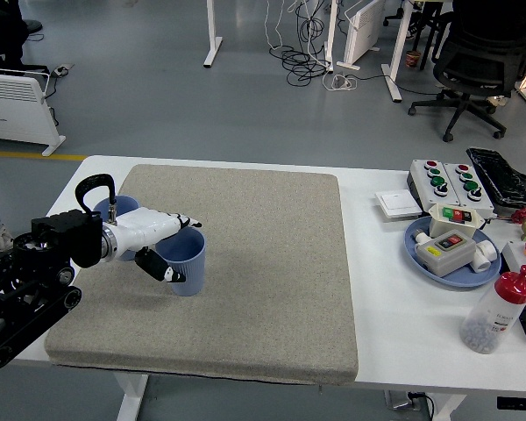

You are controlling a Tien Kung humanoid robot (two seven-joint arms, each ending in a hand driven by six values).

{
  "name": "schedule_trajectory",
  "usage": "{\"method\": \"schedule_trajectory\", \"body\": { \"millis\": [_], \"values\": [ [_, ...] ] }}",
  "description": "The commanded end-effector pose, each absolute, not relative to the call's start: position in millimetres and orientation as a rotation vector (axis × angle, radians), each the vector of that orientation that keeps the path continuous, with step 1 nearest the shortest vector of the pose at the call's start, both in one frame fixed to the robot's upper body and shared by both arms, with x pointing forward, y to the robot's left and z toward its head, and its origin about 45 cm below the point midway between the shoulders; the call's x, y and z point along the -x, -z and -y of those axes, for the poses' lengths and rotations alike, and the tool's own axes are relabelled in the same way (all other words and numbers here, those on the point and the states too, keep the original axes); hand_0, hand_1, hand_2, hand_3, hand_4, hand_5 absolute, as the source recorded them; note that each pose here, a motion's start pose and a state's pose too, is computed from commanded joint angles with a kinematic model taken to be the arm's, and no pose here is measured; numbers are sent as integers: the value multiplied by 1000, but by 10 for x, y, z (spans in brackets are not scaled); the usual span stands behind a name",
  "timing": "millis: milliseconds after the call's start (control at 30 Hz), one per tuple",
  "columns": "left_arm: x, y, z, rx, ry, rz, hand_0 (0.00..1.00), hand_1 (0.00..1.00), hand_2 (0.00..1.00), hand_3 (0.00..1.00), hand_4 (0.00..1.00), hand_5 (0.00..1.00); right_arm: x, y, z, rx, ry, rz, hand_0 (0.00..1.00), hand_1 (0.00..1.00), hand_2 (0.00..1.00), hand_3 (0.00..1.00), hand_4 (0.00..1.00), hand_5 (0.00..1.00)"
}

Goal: Push cup pick cup insert cup

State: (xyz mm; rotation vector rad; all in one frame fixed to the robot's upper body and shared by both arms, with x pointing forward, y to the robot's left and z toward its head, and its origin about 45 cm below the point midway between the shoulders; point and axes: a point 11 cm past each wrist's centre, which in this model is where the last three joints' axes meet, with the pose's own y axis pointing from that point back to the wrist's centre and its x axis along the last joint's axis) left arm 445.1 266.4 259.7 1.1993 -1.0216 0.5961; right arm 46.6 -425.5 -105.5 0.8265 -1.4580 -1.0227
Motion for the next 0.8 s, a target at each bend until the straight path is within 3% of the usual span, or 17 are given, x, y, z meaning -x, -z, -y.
{"method": "schedule_trajectory", "body": {
  "millis": [100, 133, 500, 533, 567, 800],
  "values": [
    [-4459, -2623, -2651, -1184, -605, 1046, 562, 755, 873, 864, 745, 259, -470, 1055, 4254, -827, 1024, 1461, 708, 645, 657, 576, 100, 465],
    [-4460, -2623, -2648, -1182, -605, 1049, 402, 628, 742, 746, 668, 176, -472, 1055, 4254, -827, 1024, 1462, 709, 645, 657, 576, 100, 466],
    [-4456, -2617, -2658, -1170, -600, 1032, 400, 599, 693, 716, 636, 147, -482, 1053, 4254, -827, 1024, 1464, 708, 645, 657, 576, 100, 466],
    [-4455, -2645, -2656, -1160, -605, 1028, 393, 567, 627, 654, 618, 127, -482, 1054, 4253, -828, 1024, 1464, 708, 645, 657, 576, 100, 466],
    [-4454, -2658, -2655, -1156, -607, 1026, 393, 567, 627, 654, 618, 127, -482, 1054, 4252, -828, 1024, 1465, 708, 645, 657, 576, 100, 466],
    [-4435, -3031, -2664, -1093, -653, 1020, 392, 562, 613, 654, 617, 129, -477, 1056, 4248, -826, 1029, 1470, 708, 645, 657, 576, 100, 466]
  ]
}}
